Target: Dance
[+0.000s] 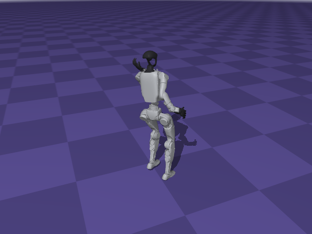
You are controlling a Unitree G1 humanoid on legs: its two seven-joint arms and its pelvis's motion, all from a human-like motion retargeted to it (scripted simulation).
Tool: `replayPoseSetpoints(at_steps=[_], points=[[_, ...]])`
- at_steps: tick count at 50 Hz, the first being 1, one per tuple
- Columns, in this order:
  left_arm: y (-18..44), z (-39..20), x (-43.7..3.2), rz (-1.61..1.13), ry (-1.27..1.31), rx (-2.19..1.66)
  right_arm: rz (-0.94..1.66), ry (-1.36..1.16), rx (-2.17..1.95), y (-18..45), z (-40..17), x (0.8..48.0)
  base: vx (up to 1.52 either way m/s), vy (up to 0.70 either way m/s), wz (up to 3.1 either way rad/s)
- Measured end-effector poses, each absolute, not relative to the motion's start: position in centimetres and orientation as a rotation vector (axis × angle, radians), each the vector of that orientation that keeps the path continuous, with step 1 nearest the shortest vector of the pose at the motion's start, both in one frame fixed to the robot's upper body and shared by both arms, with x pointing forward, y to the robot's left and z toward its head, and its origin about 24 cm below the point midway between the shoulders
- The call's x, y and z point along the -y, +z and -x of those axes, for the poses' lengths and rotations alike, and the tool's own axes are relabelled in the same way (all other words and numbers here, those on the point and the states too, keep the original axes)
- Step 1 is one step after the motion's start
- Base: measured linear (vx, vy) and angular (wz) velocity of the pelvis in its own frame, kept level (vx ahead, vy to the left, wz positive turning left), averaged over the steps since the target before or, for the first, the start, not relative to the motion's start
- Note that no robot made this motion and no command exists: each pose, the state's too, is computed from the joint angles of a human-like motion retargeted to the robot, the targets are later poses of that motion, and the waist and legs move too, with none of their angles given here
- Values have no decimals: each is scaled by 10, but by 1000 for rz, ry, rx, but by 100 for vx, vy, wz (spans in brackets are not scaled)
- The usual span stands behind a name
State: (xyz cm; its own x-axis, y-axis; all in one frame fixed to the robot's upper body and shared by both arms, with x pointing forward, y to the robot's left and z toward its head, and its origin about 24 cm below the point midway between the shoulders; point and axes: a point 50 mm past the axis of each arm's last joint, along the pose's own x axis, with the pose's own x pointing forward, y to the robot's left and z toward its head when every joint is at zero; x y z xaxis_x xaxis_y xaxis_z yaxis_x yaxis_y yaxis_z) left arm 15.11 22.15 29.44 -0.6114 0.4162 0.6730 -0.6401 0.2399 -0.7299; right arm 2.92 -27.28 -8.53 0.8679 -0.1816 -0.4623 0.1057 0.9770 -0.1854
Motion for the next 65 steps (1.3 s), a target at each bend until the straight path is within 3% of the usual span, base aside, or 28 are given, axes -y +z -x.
replayPoseSetpoints(at_steps=[3,5,7,9,14,17,20,24,28,32,35,39,43,48,54,58,60,65], points=[[268,-167,-233,51,1503,1501,105,-12,-658,-97,-2,269,54,-11,-84],[273,-170,-228,380,1186,1552,62,2,-643,-100,-11,263,-36,-3,79],[282,-160,-228,409,924,1695,39,-10,-627,-102,-18,258,-38,-7,55],[288,-150,-229,311,939,1787,45,-47,-620,-101,-15,258,-9,-10,39],[295,-135,-230,-276,1330,1810,66,-127,-623,-99,-3,262,2,-11,-6],[293,-131,-225,-269,1395,1831,79,-141,-621,-97,-3,266,-22,2,33],[285,-139,-215,-93,1259,1824,83,-164,-639,-99,-2,267,-15,-2,26],[259,-163,-205,-58,1062,1671,66,-167,-690,-108,-2,258,-13,0,17],[220,-188,-200,-317,858,1401,5,-172,-778,-124,-4,238,-8,3,-1],[176,-198,-195,-644,532,1140,-200,-349,-811,-138,-22,213,-1,3,-5],[159,-184,-201,-788,367,1036,-465,-552,-561,-125,-69,203,-7,2,-42],[161,-161,-223,-816,425,968,-645,-664,-45,-66,-135,232,-11,18,-81],[140,-143,-245,-534,579,781,-697,-363,422,28,-192,240,-9,26,-79],[63,-135,-248,-180,589,299,-522,5,873,149,-214,226,-7,25,-58],[-10,-140,-215,216,690,-5,-328,-25,1110,204,-221,205,18,8,15],[1,-186,-180,740,849,195,-593,-317,1049,179,-238,205,2,18,48],[21,-210,-168,993,837,322,-801,-325,945,163,-251,194,10,15,-12],[85,-265,-128,1753,280,520,-1422,149,730,140,-277,147,17,-1,-48]])
